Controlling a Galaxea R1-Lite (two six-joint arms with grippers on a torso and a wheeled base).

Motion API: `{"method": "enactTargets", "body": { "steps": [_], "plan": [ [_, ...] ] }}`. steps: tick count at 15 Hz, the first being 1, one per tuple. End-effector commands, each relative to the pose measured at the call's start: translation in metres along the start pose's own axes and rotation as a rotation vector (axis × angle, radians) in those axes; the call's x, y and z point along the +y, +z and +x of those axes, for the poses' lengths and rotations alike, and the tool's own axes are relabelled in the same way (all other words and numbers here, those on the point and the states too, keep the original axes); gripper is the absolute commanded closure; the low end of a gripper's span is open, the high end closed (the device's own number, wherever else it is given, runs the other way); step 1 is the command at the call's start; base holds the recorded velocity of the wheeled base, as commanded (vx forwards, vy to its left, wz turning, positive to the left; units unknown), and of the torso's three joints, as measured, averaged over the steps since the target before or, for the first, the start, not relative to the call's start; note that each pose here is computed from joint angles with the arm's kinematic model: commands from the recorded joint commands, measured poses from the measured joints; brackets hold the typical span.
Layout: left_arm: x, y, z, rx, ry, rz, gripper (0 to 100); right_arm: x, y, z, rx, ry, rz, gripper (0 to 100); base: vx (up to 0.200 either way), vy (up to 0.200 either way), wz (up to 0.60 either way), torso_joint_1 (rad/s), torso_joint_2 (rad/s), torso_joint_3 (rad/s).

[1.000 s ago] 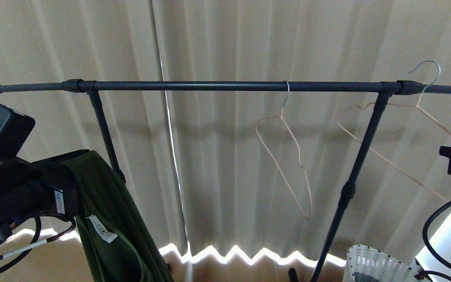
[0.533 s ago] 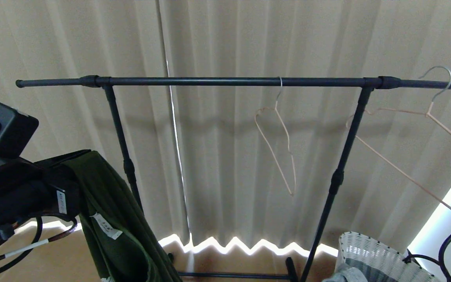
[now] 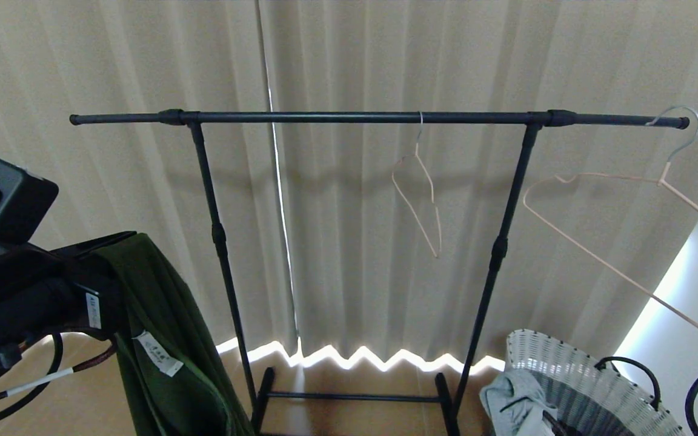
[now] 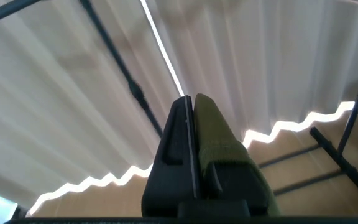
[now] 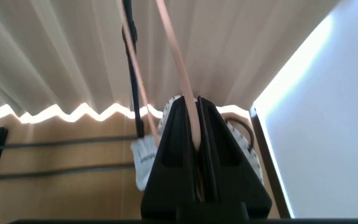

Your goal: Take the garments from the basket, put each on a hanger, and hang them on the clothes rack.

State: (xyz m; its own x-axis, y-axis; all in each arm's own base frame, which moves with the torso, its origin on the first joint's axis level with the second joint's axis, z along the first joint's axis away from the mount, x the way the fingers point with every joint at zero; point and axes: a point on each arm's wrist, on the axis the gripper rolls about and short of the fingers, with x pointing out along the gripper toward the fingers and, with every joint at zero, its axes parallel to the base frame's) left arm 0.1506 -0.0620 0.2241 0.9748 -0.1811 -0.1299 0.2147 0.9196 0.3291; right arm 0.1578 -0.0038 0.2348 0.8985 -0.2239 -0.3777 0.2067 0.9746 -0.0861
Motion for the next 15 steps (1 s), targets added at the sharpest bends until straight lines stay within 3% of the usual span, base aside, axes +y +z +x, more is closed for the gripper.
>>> {"method": "enactTargets", "body": {
  "steps": [1, 8, 10, 15],
  "plan": [
    [0.002, -0.001, 0.001, 0.005, 0.011, -0.001, 100, 0.000, 0.000, 0.000, 0.000, 0.001, 0.000, 100, 0.000, 0.000, 0.00, 0.000, 0.00, 0.000],
    [0.001, -0.004, 0.002, 0.020, 0.008, 0.002, 100, 0.001, 0.001, -0.008, -0.031, 0.031, 0.007, 100, 0.000, 0.000, 0.00, 0.000, 0.00, 0.000],
    [0.000, -0.004, 0.003, 0.021, 0.008, 0.003, 100, 0.002, -0.007, -0.012, -0.023, 0.042, 0.004, 100, 0.000, 0.000, 0.00, 0.000, 0.00, 0.000],
    [-0.001, -0.005, 0.006, 0.031, 0.005, 0.008, 100, 0.007, -0.011, -0.023, -0.062, 0.167, -0.005, 100, 0.000, 0.000, 0.00, 0.000, 0.00, 0.000]
  ]
}}
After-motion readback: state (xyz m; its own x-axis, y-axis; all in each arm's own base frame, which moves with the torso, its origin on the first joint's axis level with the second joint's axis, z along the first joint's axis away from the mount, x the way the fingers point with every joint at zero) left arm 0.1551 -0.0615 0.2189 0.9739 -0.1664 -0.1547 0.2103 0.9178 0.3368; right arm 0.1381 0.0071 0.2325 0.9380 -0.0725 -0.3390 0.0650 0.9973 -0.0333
